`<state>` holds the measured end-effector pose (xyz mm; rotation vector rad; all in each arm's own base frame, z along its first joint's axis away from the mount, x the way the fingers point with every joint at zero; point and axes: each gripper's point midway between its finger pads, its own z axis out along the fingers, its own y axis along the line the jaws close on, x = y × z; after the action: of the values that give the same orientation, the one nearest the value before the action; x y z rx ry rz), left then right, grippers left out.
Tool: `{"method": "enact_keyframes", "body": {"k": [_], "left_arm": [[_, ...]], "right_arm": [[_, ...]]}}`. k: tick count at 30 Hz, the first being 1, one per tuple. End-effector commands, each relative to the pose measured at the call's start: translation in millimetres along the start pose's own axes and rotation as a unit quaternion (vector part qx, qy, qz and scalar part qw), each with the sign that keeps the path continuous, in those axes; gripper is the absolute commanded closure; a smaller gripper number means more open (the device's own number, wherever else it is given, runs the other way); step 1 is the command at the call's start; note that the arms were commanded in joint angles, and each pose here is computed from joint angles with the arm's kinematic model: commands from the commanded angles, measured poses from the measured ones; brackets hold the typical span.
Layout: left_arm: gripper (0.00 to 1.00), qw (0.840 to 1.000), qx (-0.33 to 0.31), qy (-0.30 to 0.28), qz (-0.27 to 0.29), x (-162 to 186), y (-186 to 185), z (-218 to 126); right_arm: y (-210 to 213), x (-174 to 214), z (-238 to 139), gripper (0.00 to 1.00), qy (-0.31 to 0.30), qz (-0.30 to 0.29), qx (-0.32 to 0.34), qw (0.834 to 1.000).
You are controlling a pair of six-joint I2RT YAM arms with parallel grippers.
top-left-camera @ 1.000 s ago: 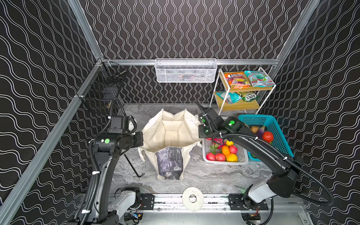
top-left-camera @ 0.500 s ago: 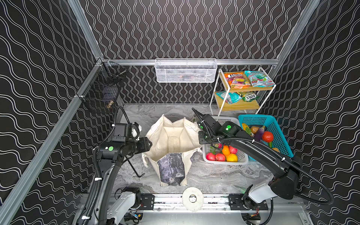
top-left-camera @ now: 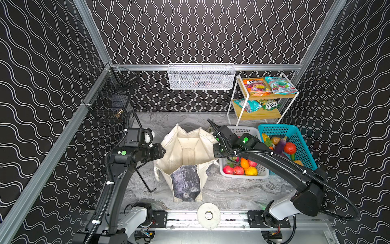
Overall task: Place the food into the grocery bag and tie it
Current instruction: 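Hold the bag rim open with the left gripper while the right gripper releases and withdraws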
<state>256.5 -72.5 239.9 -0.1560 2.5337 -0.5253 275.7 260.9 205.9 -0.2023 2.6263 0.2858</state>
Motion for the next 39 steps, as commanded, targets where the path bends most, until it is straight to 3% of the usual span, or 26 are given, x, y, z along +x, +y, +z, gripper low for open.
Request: {"method": "enact_keyframes", "body": {"k": [1,3,6,14,21,22,24,26,31,39], "left_arm": [[0.73,1.0,0.01,-0.012,0.021,-7.7,-4.1,2.1],[0.87,0.999,0.017,-0.019,0.025,-11.7,-7.5,0.7],[1.0,0.999,0.021,-0.032,0.028,-21.4,-10.8,-0.2],[1.0,0.998,0.0,-0.05,0.029,-49.0,-7.2,10.2],[1.0,0.999,0.006,-0.034,0.031,-49.3,-8.9,19.1],[0.93,0.999,0.007,-0.031,0.032,-48.3,-9.1,19.4],[0.64,0.999,0.008,-0.027,0.034,-45.9,-9.5,18.4],[0.47,0.999,0.003,-0.024,0.036,-43.2,-8.1,15.8],[0.39,0.999,-0.006,-0.011,0.043,-35.3,-5.3,10.5],[0.42,0.997,-0.044,0.024,0.05,-16.5,12.8,16.9]], "right_arm": [[6.3,-4.1,-1.0,0.88,-0.004,0.016,-0.012,1.0],[6.9,-10.4,-5.7,1.0,-0.016,0.018,-0.012,1.0],[8.2,-21.6,-12.4,1.0,-0.03,0.017,-0.005,0.999],[8.0,-55.2,-21.1,1.0,-0.068,0.007,0.031,0.997],[3.1,-52.6,-2.2,0.99,-0.055,0.012,0.033,0.998],[3.3,-51.9,0.0,0.96,-0.052,0.012,0.03,0.998],[4.7,-50.8,4.2,0.89,-0.047,0.011,0.027,0.998],[7.0,-49.7,6.7,0.81,-0.042,0.009,0.022,0.999],[7.4,-47.5,5.9,0.71,-0.042,0.014,0.016,0.999],[11.6,-52.5,8.0,0.72,-0.036,0.007,0.011,0.999]]}}
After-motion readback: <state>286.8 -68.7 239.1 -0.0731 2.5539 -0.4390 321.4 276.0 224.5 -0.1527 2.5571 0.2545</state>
